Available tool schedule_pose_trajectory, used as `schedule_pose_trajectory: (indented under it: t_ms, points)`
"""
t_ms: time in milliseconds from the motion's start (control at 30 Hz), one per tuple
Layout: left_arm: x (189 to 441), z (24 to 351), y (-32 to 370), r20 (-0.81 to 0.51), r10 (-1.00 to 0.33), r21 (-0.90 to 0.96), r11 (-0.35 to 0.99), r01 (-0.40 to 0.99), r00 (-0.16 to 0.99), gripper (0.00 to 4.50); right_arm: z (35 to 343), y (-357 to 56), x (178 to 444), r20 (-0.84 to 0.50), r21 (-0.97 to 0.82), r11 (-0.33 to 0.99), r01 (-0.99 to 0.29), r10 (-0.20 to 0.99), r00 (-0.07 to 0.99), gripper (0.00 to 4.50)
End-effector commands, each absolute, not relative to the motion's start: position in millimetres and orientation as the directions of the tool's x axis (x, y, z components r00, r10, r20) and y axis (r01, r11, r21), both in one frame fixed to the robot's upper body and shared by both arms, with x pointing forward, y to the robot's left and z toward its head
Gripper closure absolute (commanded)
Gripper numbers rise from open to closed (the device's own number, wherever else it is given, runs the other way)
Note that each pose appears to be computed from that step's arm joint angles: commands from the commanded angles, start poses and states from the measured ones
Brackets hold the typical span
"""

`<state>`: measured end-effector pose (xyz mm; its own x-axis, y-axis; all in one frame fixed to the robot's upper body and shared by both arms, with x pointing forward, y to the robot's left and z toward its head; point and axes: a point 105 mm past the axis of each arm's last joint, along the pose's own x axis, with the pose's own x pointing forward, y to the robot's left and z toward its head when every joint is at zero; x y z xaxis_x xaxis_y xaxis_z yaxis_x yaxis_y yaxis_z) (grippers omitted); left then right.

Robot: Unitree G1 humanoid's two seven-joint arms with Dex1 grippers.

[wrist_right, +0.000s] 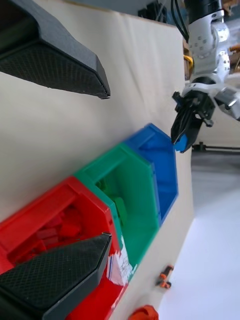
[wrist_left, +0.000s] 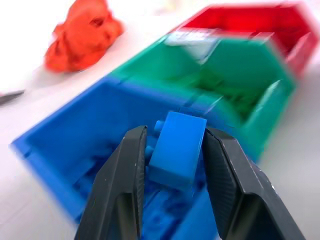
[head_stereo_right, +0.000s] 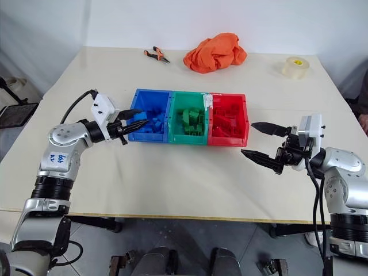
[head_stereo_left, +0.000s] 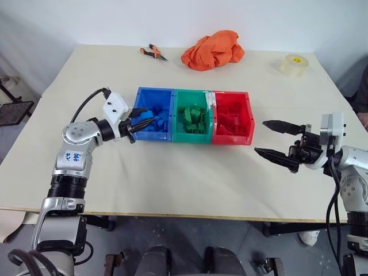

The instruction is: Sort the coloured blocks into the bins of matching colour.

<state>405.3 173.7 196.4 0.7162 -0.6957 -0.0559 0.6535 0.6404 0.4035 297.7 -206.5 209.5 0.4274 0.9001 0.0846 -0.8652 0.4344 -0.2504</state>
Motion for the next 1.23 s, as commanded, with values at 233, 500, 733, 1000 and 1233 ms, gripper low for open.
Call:
schedule_pose_trajectory:
  t_ms: [233, 500, 733, 1000, 1233]
  points:
    - [423, 219, 140, 0.071, -0.757, 0.392, 0.620, 0.680, 0.650, 1.63, 219, -206, 297, 0.117, -0.289, 0.443, -0.849, 0.896, 0.428, 0.00]
    - [416, 218, 155, 0.053, -0.766, 0.377, 0.610, 0.697, 0.641, 0.02, 216, -208, 296, 0.108, -0.288, 0.446, -0.847, 0.894, 0.434, 0.00]
    - [373, 221, 190, 0.076, -0.792, 0.267, 0.601, 0.753, 0.606, 0.02, 213, -213, 297, 0.071, -0.291, 0.432, -0.854, 0.900, 0.431, 0.00]
    - [288, 187, 250, -0.044, -0.812, 0.199, 0.564, 0.801, 0.582, 0.02, 188, -237, 293, -0.156, -0.283, 0.334, -0.899, 0.909, 0.387, 0.00]
    - [266, 178, 277, -0.081, -0.758, 0.188, 0.626, 0.757, 0.647, 0.02, 180, -252, 301, -0.210, -0.276, 0.339, -0.900, 0.892, 0.400, 0.00]
